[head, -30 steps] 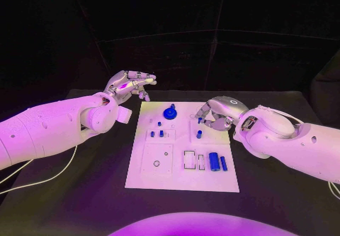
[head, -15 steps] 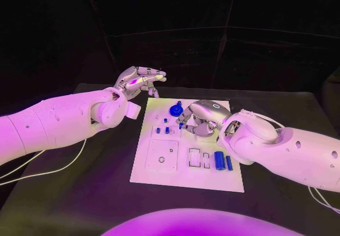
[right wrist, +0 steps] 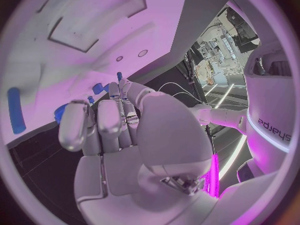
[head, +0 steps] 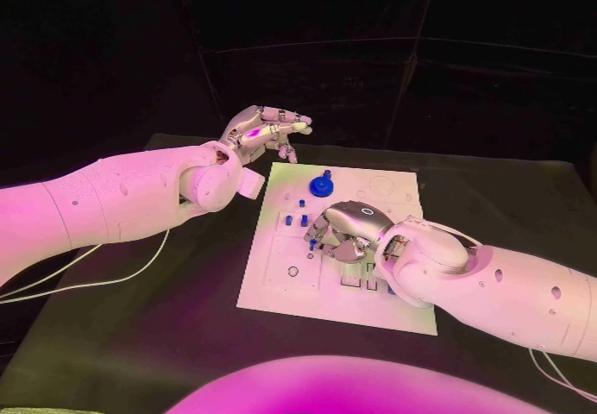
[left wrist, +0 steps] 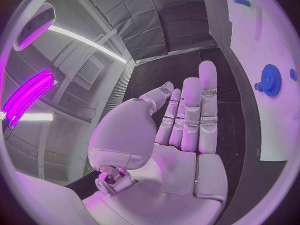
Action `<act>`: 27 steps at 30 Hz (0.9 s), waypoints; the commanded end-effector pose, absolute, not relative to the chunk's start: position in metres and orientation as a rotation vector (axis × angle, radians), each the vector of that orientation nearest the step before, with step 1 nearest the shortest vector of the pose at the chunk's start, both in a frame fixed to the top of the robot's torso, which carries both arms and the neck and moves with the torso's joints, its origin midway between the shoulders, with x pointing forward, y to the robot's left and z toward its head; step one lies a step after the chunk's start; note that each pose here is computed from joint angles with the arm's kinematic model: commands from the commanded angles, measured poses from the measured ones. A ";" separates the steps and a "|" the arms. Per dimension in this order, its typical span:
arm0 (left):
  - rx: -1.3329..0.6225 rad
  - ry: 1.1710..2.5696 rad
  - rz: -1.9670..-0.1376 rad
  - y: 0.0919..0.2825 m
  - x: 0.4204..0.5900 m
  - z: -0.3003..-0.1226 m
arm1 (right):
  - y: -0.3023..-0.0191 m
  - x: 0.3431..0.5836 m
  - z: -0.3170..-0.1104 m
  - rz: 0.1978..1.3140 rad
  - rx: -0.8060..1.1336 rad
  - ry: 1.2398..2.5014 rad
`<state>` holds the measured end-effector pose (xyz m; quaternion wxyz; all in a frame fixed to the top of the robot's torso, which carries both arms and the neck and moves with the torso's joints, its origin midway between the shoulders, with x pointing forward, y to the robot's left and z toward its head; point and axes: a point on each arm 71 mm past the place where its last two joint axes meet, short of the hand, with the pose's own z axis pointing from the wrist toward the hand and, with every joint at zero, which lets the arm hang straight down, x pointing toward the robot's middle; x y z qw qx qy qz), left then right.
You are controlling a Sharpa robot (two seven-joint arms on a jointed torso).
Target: Assemble the parts on the task board
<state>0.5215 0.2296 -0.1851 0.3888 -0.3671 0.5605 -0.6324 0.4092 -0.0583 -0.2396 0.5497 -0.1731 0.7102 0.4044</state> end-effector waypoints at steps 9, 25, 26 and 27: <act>-0.928 1.426 -1.636 0.226 0.522 -0.183 | -0.050 0.404 -0.251 0.964 -0.481 1.707; -0.927 1.429 -1.639 0.225 0.523 -0.184 | -0.050 0.405 -0.253 0.936 -0.488 1.699; -0.927 1.429 -1.639 0.225 0.523 -0.184 | -0.050 0.405 -0.253 0.935 -0.488 1.697; -0.927 1.428 -1.639 0.225 0.523 -0.184 | -0.050 0.405 -0.253 0.935 -0.487 1.694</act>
